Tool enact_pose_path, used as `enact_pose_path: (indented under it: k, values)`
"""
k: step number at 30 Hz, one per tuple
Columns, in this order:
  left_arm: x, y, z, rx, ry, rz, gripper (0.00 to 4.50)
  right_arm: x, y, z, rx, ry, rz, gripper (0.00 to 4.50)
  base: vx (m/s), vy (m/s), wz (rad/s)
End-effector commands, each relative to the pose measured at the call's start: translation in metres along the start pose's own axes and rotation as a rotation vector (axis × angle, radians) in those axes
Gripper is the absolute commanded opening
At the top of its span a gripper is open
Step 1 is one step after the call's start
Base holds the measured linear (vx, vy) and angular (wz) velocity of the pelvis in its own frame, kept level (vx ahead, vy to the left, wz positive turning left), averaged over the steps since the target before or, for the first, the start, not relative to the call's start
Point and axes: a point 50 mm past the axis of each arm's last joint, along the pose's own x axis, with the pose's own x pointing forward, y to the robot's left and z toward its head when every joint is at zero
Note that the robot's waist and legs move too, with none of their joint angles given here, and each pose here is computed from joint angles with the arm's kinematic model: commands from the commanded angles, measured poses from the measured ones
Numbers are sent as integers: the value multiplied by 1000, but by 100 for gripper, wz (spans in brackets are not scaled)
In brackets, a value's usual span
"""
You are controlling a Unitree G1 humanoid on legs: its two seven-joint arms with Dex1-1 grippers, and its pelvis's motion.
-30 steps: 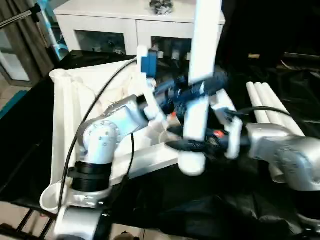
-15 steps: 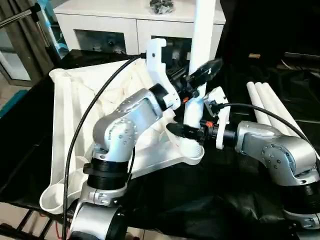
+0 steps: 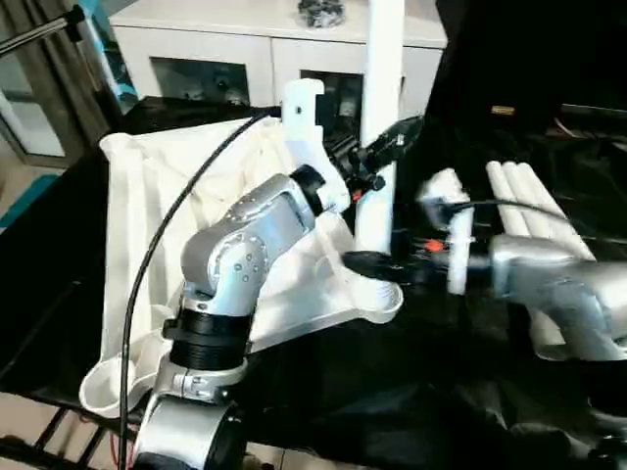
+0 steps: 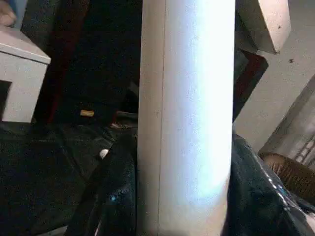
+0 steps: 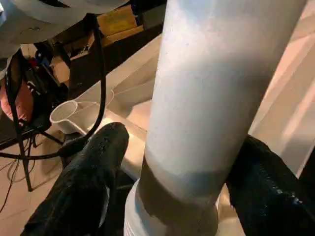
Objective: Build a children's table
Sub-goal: Pick table leg
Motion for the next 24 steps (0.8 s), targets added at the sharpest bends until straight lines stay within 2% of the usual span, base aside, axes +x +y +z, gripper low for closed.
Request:
enact_pose_path:
  k: [1,12,16,24]
  values:
    - [1,-3,2,17,-12,-19,181,-2,3,6,-15,4,31,312,0,0,0]
    - [0,-10,2,24,-2,-85,181,-1,1,-2,24,49,69,312,0,0,0]
    - [-1,-15,1,26,8,-125,181,1,1,-1,42,31,79,267,0,0,0]
    - [-2,-16,0,30,16,-147,181,1,-1,0,48,21,79,207,0,0,0]
